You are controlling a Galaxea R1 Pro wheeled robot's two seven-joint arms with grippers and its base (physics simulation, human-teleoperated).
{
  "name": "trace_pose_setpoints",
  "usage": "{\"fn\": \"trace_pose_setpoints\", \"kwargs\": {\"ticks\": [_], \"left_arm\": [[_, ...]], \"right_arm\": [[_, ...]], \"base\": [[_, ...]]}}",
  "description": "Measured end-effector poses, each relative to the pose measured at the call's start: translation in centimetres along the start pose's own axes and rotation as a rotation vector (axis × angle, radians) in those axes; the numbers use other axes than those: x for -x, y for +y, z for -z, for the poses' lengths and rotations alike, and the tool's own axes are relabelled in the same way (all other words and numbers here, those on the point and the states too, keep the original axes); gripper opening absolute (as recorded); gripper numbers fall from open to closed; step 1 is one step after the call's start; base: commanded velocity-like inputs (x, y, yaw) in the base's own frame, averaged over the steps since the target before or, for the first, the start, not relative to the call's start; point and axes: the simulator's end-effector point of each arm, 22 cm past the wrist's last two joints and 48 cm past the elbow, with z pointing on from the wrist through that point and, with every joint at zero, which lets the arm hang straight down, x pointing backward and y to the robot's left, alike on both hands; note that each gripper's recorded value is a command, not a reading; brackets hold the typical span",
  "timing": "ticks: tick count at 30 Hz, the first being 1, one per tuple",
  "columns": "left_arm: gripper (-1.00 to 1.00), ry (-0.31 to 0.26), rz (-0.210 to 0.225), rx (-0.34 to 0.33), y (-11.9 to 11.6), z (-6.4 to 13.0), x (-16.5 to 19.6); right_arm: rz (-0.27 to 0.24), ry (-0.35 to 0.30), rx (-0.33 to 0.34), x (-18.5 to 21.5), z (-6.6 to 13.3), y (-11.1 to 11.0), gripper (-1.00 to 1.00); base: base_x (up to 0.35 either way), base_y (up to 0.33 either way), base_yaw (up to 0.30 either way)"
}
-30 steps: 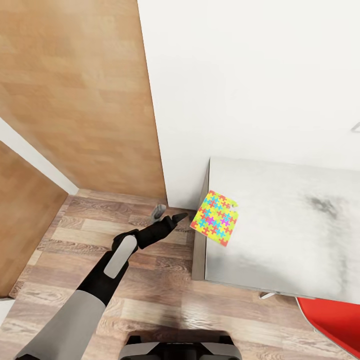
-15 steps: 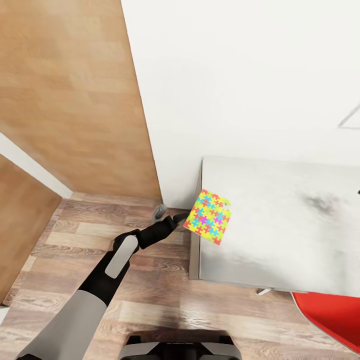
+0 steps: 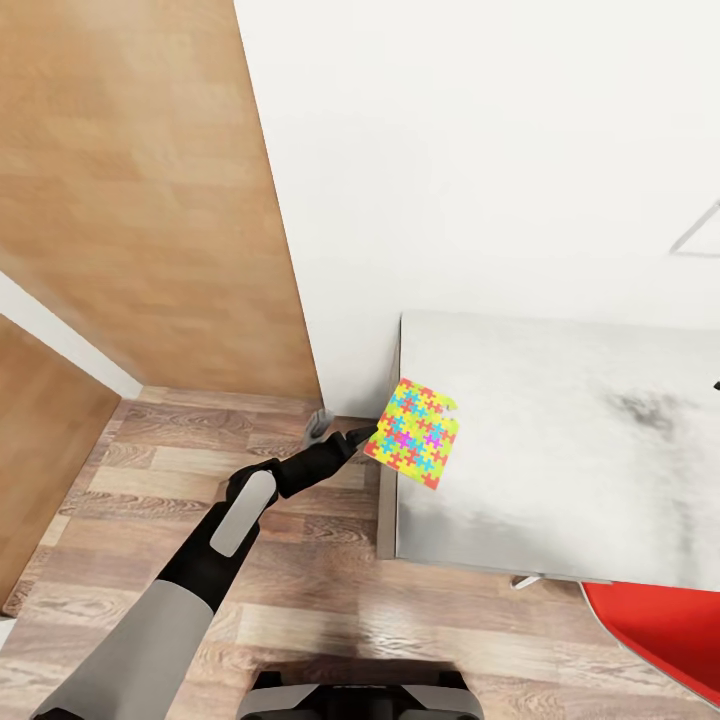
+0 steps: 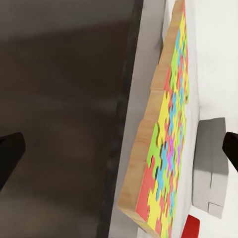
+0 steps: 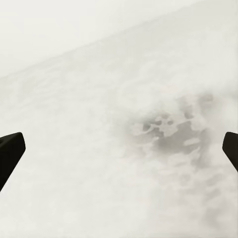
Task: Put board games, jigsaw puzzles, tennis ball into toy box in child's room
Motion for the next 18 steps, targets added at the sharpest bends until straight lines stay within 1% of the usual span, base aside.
{"fn": "trace_pose_setpoints", "kwargs": {"ticks": [12, 18], "left_arm": [[1.00, 0.000, 0.000, 0.001, 0.06, 0.01, -0.07], [1.00, 0.000, 0.000, 0.005, 0.15, 0.01, -0.07]], "right_arm": [[-0.003, 0.005, 0.000, -0.32, -0.04, -0.04, 1.00], [-0.004, 0.010, -0.001, -0.59, -0.03, -0.11, 1.00]], "base": [[0.000, 0.000, -0.005], [0.000, 0.000, -0.076]]}}
